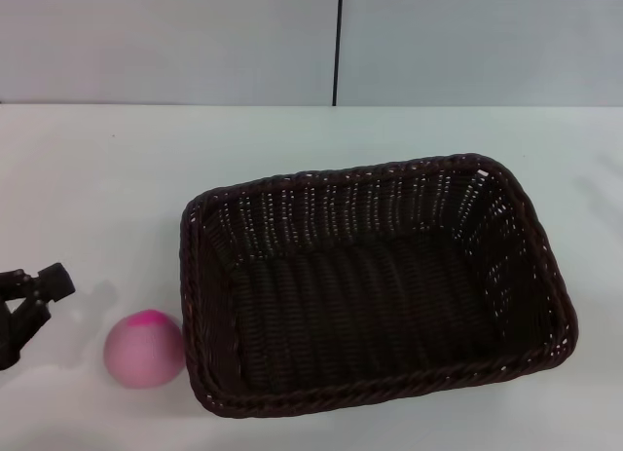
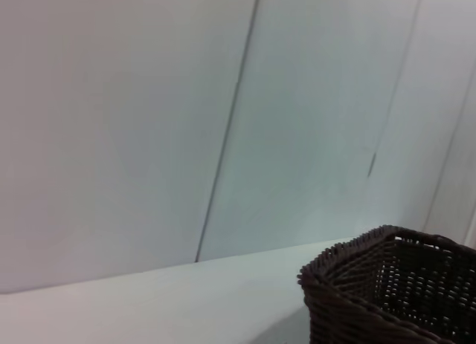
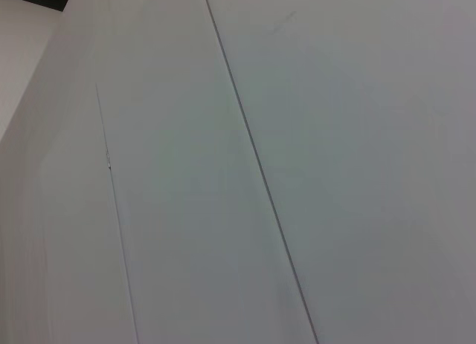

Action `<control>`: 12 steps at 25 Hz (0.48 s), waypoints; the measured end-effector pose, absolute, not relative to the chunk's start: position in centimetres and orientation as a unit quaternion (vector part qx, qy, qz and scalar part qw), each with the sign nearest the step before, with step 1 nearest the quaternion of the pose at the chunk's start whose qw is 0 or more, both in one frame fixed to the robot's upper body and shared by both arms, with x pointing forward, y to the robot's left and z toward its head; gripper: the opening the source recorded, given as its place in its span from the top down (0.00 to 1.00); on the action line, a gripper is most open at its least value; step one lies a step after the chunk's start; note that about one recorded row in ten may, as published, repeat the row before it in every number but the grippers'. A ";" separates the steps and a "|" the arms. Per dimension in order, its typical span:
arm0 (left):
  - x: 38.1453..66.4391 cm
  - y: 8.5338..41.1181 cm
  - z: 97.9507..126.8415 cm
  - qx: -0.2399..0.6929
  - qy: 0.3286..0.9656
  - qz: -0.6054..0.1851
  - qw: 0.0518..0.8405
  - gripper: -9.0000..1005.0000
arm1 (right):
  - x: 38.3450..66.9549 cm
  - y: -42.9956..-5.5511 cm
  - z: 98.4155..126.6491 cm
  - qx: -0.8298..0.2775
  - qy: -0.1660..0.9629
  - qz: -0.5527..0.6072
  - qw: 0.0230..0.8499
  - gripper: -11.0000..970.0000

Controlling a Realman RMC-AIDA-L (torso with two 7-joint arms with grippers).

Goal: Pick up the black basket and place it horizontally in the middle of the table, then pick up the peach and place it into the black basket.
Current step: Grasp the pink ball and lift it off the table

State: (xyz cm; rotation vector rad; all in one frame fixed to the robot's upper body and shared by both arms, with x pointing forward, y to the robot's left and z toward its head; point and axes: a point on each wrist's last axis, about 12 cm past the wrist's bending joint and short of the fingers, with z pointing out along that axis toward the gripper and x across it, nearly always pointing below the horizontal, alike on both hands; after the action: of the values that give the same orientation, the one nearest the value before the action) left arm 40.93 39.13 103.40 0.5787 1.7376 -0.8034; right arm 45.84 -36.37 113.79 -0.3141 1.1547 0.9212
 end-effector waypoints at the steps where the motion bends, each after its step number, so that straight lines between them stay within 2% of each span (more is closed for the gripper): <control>1: 40.9 39.2 103.4 0.242 0.732 -0.339 0.540 0.97 | 45.8 -36.4 113.7 -0.142 0.525 0.418 0.728 0.42; 5: 40.5 39.5 103.4 0.246 0.737 -0.340 0.530 0.96 | 45.9 -36.3 113.4 -0.139 0.526 0.417 0.728 0.42; 12: 40.6 38.4 102.1 0.270 0.754 -0.340 0.493 0.74 | 46.6 -36.2 113.2 -0.137 0.528 0.423 0.724 0.42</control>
State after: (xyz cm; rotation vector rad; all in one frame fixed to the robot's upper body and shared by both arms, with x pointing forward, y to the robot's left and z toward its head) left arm 40.62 38.42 102.13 0.6556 1.8298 -0.8243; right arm 46.62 -36.17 113.18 -0.3014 1.1643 0.9334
